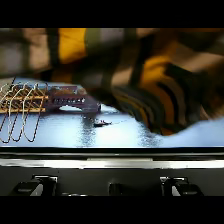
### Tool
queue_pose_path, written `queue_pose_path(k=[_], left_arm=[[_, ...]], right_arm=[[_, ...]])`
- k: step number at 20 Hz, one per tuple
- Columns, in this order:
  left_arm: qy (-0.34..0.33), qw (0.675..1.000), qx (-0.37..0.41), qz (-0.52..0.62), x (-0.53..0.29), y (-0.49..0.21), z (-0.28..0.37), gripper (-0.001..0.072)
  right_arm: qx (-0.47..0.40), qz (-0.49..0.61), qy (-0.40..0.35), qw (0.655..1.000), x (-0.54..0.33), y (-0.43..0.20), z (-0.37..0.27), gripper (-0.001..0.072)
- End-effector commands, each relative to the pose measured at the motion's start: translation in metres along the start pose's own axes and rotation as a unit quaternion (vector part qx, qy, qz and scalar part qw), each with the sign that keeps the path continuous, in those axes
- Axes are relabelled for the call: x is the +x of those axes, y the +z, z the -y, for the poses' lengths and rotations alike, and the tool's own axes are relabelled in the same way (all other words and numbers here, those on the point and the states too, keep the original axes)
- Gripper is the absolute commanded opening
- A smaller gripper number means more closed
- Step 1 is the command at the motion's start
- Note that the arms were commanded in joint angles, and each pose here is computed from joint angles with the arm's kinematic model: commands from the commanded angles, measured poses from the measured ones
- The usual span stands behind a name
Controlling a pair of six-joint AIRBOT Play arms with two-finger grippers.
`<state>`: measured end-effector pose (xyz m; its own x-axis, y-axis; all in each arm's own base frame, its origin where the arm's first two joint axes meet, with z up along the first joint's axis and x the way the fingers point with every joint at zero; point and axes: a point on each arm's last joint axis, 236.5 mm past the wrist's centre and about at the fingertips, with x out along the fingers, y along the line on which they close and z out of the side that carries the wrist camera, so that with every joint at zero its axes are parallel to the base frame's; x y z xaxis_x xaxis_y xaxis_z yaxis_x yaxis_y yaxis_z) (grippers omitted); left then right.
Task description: Fold the clothes and pants, and hang the long-sleeved shirts on hangers.
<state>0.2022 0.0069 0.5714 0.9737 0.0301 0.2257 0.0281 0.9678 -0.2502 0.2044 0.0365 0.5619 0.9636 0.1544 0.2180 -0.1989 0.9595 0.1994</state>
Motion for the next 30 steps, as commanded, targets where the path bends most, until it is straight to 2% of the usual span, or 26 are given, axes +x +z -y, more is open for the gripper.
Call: queue_pose_path(k=[1,4,7,11,14,17,19,20,21,22,23,24,25,26,27,28,30], left_arm=[[0.018,1.000,-0.013,-0.013,-0.023,-0.005,-0.009,0.0026],[0.019,0.996,-0.020,-0.079,0.013,-0.055,-0.012,0.0026],[0.045,0.984,-0.018,-0.169,0.068,-0.133,-0.032,0.0026],[0.071,0.962,-0.013,-0.265,0.146,-0.249,-0.060,0.0026],[0.094,0.939,0.004,-0.330,0.192,-0.338,-0.087,0.0026],[0.122,0.903,0.010,-0.412,0.210,-0.428,-0.114,0.0026],[0.153,0.871,-0.010,-0.468,0.204,-0.481,-0.132,0.0026],[0.168,0.852,-0.018,-0.495,0.197,-0.504,-0.139,0.0027],[0.173,0.836,-0.026,-0.520,0.190,-0.522,-0.142,0.0028],[0.176,0.822,-0.035,-0.541,0.183,-0.537,-0.142,0.0033],[0.178,0.812,-0.042,-0.554,0.178,-0.545,-0.142,0.0088],[0.178,0.807,-0.051,-0.561,0.176,-0.548,-0.141,0.0185],[0.177,0.806,-0.063,-0.562,0.174,-0.545,-0.141,0.0204],[0.166,0.806,-0.075,-0.563,0.173,-0.539,-0.139,0.0206],[0.156,0.805,-0.090,-0.565,0.171,-0.531,-0.137,0.0279],[0.150,0.805,-0.111,-0.564,0.167,-0.520,-0.138,0.0681],[0.137,0.793,-0.121,-0.581,0.148,-0.500,-0.145,0.0704]], right_arm=[[0.016,0.008,-0.023,1.000,-0.017,0.006,0.008,0.0027],[0.047,-0.058,-0.033,0.997,0.053,-0.038,0.026,0.0029],[0.112,-0.156,-0.012,0.981,0.149,-0.124,0.036,0.0029],[0.244,-0.259,0.079,0.931,0.265,-0.265,0.023,0.0029],[0.329,-0.313,0.106,0.885,0.317,-0.378,0.019,0.0029],[0.313,-0.392,0.091,0.860,0.327,-0.500,0.013,0.0029],[0.302,-0.441,0.082,0.841,0.318,-0.556,0.012,0.0039],[0.293,-0.461,0.077,0.834,0.312,-0.575,0.017,0.0086],[0.277,-0.478,0.073,0.830,0.305,-0.587,0.021,0.0098],[0.260,-0.490,0.069,0.829,0.300,-0.591,0.027,0.0157],[0.249,-0.502,0.069,0.826,0.293,-0.588,0.033,0.0270],[0.247,-0.513,0.071,0.819,0.286,-0.580,0.038,0.0379],[0.246,-0.526,0.076,0.810,0.275,-0.568,0.044,0.0489],[0.241,-0.547,0.079,0.798,0.258,-0.552,0.055,0.0503],[0.226,-0.569,0.078,0.787,0.238,-0.535,0.069,0.0503],[0.202,-0.591,0.073,0.777,0.215,-0.515,0.088,0.0503],[0.155,-0.629,0.044,0.761,0.167,-0.477,0.130,0.0503]])
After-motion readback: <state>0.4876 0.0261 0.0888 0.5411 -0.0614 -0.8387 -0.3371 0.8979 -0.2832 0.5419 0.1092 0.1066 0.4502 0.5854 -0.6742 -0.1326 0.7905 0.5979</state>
